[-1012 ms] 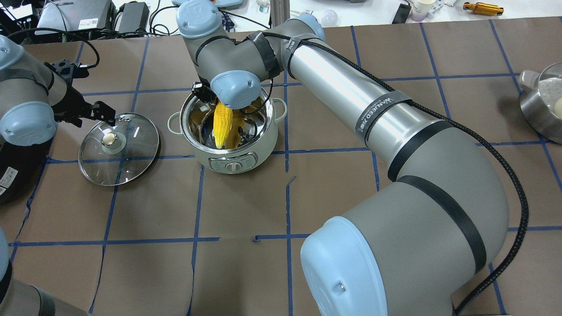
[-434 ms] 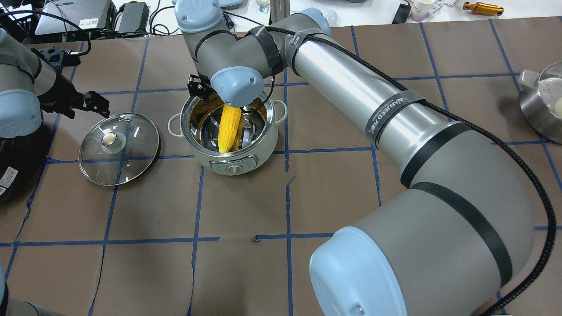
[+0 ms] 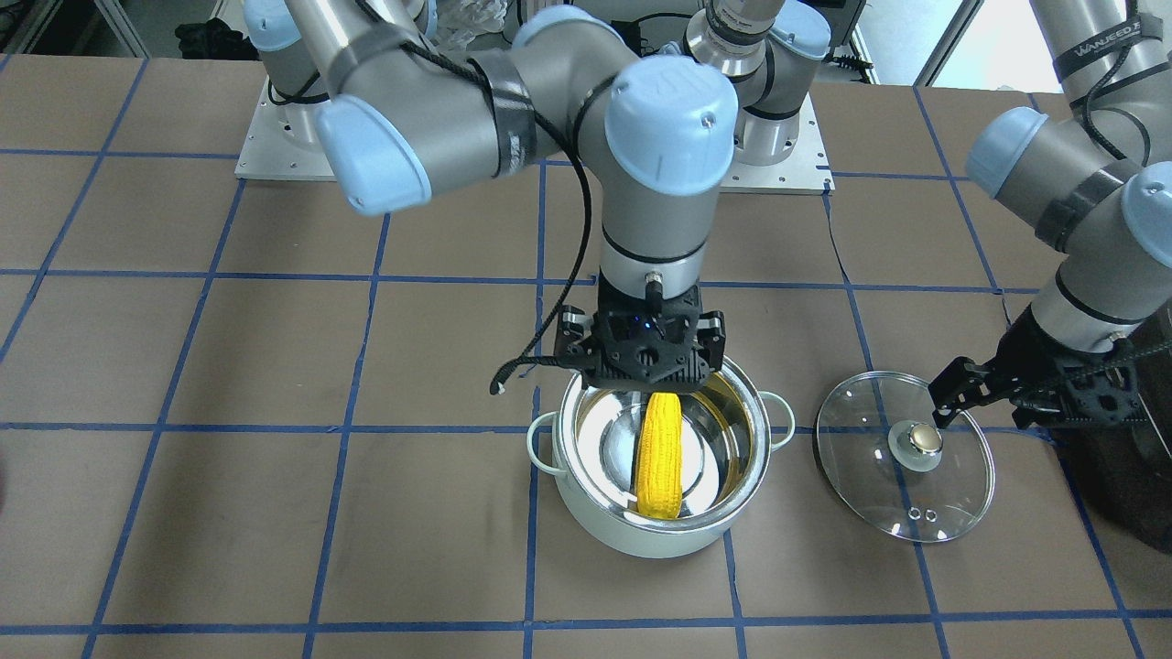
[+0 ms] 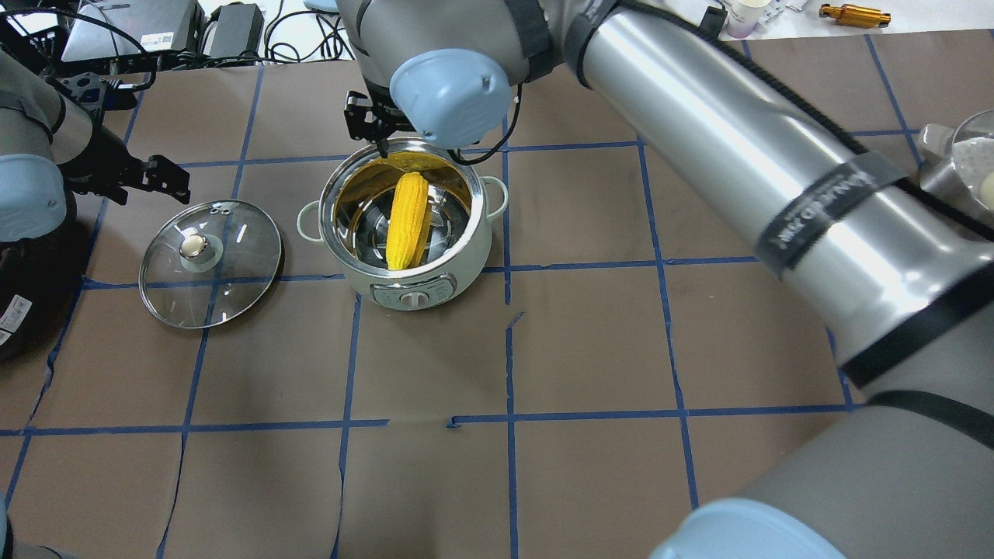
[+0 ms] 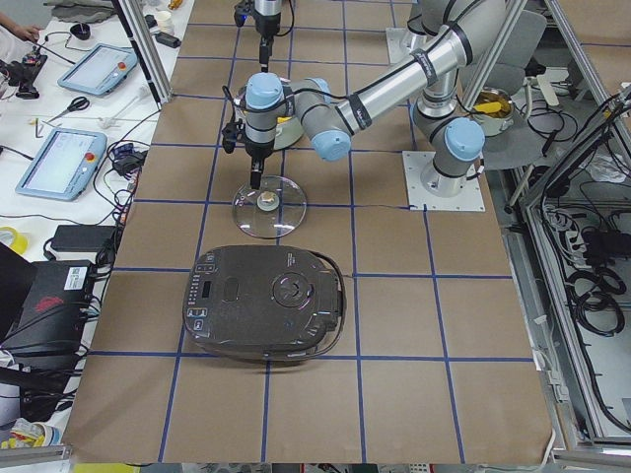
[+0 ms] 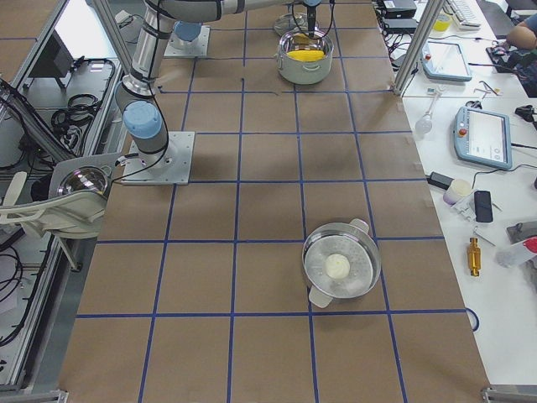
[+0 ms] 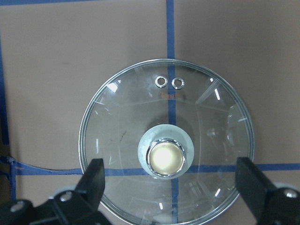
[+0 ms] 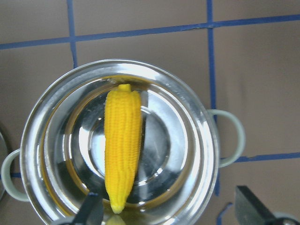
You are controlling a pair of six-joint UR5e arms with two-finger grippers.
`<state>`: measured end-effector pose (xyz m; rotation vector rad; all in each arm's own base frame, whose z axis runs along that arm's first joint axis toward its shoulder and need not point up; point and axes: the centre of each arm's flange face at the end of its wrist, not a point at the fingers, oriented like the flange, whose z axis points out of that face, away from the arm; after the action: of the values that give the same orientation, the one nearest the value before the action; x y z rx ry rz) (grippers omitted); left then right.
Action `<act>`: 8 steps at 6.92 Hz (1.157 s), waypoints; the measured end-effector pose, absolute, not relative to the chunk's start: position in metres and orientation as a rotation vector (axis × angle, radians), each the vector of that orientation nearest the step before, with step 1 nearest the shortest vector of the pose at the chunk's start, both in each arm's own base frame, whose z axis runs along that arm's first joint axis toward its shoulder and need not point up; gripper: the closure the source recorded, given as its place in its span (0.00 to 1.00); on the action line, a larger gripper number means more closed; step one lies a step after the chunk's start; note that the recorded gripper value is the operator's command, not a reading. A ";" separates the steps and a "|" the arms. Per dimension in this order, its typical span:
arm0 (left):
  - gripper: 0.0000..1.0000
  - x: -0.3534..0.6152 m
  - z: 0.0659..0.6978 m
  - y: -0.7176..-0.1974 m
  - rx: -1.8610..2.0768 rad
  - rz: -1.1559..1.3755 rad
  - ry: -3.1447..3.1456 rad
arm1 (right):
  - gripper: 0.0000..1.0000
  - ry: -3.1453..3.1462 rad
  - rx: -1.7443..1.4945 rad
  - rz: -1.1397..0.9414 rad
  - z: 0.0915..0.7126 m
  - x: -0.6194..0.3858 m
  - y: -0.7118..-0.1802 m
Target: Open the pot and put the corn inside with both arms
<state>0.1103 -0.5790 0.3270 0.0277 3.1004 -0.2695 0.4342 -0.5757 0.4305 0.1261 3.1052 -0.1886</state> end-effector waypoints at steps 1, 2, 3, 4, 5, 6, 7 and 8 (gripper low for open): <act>0.00 0.106 0.337 -0.576 0.027 -0.272 3.100 | 0.00 3.121 0.172 -0.193 0.466 0.379 -0.575; 0.00 0.096 0.357 -0.571 0.019 -0.265 3.105 | 0.00 3.133 0.202 -0.197 0.490 0.319 -0.572; 0.00 0.078 0.384 -0.568 0.003 -0.246 3.115 | 0.00 3.150 0.172 -0.194 0.504 0.267 -0.561; 0.00 0.052 0.419 -0.564 -0.040 -0.215 3.128 | 0.00 3.166 0.113 -0.182 0.511 0.222 -0.544; 0.00 0.016 0.454 -0.557 -0.108 -0.179 3.137 | 0.00 3.177 0.084 -0.172 0.510 0.186 -0.525; 0.00 -0.022 0.477 -0.547 -0.149 -0.170 3.124 | 0.00 3.178 0.086 -0.189 0.507 0.168 -0.512; 0.00 -0.061 0.492 -0.535 -0.156 -0.186 3.106 | 0.00 3.175 0.095 -0.221 0.504 0.160 -0.507; 0.00 -0.097 0.501 -0.524 -0.155 -0.204 3.101 | 0.00 3.171 0.097 -0.244 0.504 0.157 -0.506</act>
<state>-0.0972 -0.5239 0.5006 -0.1551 3.1008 -0.2040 0.1570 -0.5063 0.5039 0.0966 3.1710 -0.2437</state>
